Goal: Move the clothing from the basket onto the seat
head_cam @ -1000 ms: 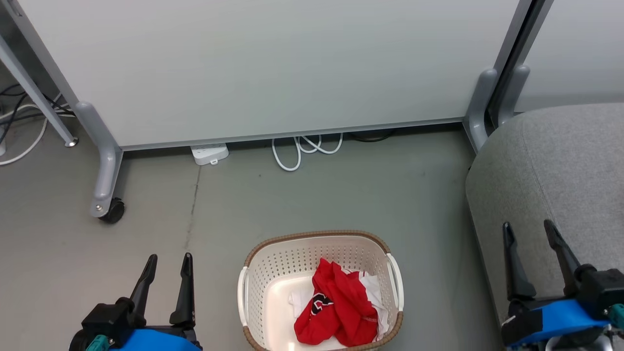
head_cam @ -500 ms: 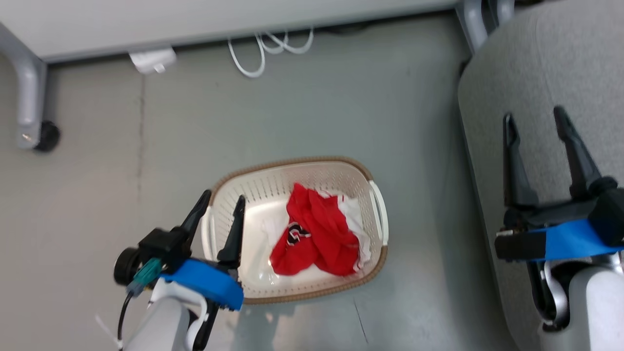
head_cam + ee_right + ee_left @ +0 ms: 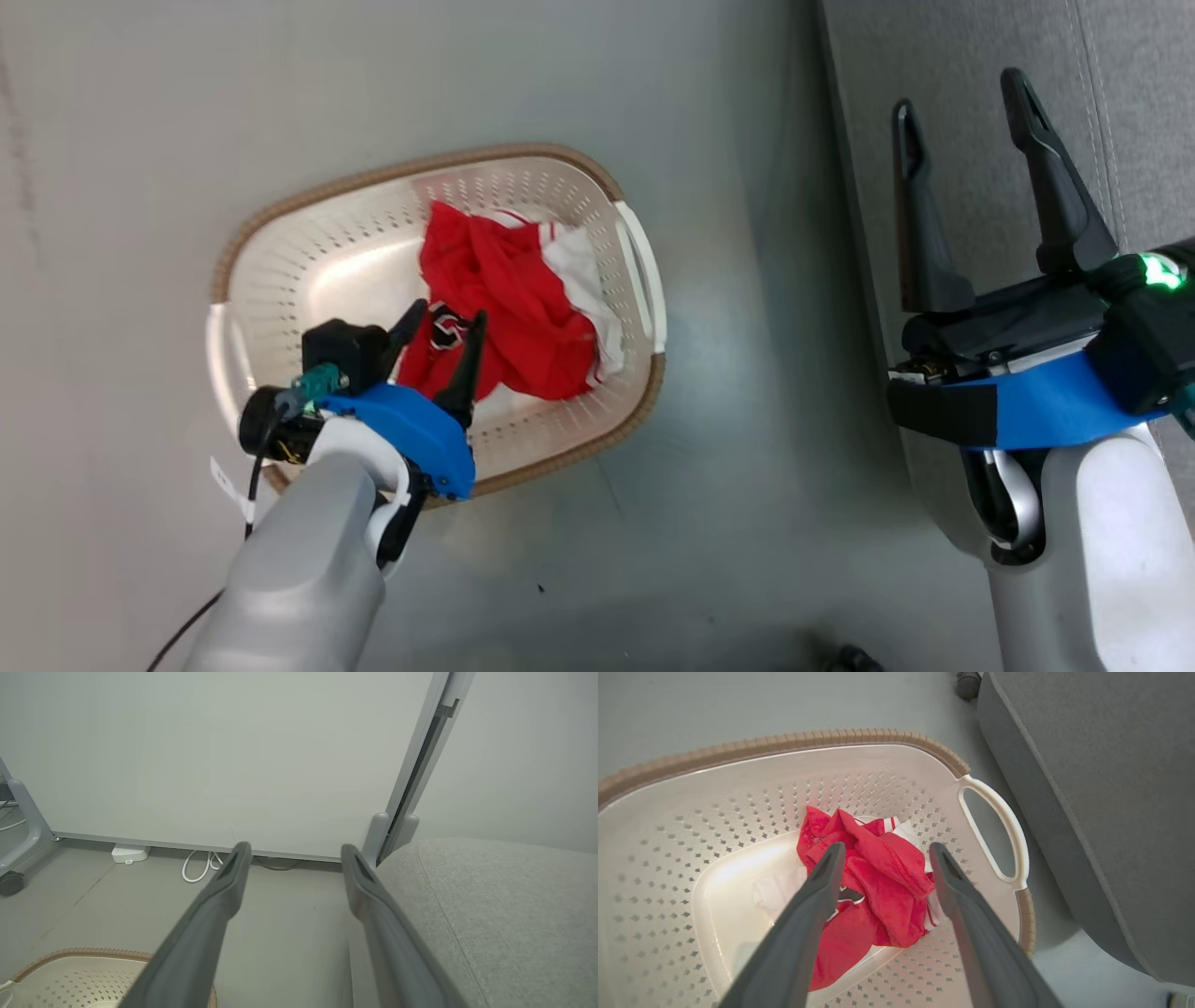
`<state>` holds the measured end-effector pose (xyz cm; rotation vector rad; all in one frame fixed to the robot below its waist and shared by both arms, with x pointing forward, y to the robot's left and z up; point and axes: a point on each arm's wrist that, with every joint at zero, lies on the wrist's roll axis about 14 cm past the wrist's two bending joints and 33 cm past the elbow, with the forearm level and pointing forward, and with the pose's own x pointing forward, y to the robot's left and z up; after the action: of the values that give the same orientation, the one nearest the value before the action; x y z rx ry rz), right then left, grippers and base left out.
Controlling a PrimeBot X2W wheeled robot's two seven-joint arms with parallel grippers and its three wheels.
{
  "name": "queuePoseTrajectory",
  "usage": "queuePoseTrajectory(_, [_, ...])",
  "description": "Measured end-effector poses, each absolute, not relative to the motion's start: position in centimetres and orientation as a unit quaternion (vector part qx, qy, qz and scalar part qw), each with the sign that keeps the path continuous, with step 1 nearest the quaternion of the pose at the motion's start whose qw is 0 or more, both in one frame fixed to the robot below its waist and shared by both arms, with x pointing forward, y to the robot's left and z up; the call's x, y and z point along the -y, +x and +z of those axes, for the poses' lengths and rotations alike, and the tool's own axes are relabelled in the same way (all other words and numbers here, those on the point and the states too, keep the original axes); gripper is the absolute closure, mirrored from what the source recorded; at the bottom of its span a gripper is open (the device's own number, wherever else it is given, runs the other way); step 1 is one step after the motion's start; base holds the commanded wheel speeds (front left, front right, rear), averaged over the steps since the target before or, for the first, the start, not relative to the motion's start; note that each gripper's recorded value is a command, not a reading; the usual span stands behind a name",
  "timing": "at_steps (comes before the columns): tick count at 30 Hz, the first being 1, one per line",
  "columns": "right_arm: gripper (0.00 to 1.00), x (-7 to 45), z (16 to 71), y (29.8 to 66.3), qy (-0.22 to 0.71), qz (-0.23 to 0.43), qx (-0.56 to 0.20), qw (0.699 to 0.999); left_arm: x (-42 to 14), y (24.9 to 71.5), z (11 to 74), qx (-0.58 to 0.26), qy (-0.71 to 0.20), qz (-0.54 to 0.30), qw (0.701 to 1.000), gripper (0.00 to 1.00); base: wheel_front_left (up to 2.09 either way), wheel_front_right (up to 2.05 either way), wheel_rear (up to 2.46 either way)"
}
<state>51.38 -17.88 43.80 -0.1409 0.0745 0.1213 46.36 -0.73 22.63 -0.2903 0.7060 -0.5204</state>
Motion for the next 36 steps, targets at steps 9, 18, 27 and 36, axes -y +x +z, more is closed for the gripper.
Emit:
queuePoseTrajectory(9, [0.00, 19.5, 39.5, 51.1, -0.083, 0.048, -0.077, 0.992, 3.3, 45.2, 15.0, -0.439, -0.153, -0.255, 0.848, 0.00, 0.00, 0.00, 0.00])
queuePoseTrajectory(18, [0.00, 20.2, 35.6, 50.6, -0.079, 0.044, -0.111, 0.990, 3.1, 44.6, 9.4, -0.489, -0.136, -0.221, 0.833, 0.00, 0.00, 0.00, 0.00])
queuePoseTrajectory(27, [0.00, 20.7, 34.5, 49.7, -0.074, 0.036, -0.128, 0.988, 3.6, 46.0, 8.9, -0.479, -0.159, -0.210, 0.837, 0.00, 0.00, 0.00, 0.00])
queuePoseTrajectory(36, [0.00, 21.1, 34.9, 49.3, -0.067, 0.029, -0.126, 0.989, 4.8, 46.3, 9.5, -0.474, -0.160, -0.233, 0.834, 1.00, 0.00, 0.00, 0.00])
